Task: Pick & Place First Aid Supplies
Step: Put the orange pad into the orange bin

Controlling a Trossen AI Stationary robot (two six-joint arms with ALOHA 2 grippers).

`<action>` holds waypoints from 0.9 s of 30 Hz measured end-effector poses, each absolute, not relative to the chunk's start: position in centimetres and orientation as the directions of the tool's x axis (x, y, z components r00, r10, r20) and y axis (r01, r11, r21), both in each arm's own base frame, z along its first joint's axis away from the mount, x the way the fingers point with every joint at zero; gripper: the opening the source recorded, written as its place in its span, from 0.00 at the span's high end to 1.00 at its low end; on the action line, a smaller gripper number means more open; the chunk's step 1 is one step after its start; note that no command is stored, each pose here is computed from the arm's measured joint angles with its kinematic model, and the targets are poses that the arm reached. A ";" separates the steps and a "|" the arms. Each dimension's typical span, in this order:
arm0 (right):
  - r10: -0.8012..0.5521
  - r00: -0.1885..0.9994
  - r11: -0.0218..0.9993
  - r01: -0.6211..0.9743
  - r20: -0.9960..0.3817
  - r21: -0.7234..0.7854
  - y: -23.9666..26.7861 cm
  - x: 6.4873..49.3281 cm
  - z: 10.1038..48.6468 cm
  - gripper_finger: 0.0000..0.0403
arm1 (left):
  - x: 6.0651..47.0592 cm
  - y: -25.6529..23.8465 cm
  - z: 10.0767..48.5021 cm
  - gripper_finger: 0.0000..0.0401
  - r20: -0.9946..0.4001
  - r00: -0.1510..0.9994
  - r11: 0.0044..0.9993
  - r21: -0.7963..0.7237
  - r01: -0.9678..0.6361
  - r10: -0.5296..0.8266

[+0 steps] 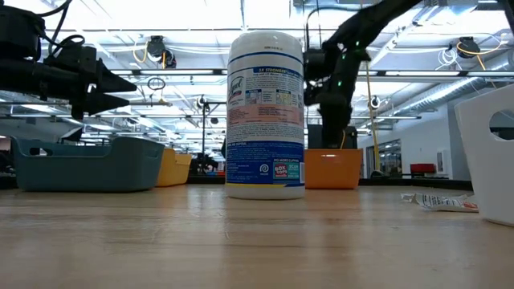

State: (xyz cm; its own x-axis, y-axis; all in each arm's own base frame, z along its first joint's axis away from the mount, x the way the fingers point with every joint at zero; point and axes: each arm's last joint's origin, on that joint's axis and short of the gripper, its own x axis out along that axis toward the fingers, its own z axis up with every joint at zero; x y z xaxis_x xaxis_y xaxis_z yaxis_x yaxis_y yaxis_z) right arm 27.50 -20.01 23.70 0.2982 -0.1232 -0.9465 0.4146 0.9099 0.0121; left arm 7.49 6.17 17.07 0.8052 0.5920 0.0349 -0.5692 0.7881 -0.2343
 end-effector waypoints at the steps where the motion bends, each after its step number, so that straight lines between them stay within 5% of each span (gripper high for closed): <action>1: -0.120 0.300 0.909 0.417 -0.946 0.017 -19.5 27.4 24.1 0.44 | 7.5 6.2 17.1 0.24 0.035 0.805 0.788 -0.234 -0.569 0.592; 13: -0.076 0.313 0.888 0.454 -0.947 0.079 -13.4 26.6 27.8 0.46 | 7.5 6.2 17.1 0.24 0.035 0.805 0.788 -0.234 -0.569 0.592; 27: -0.061 0.259 0.886 0.458 -0.964 0.067 -5.9 25.8 26.2 0.46 | 7.5 6.2 17.1 0.24 0.034 0.805 0.788 -0.234 -0.570 0.592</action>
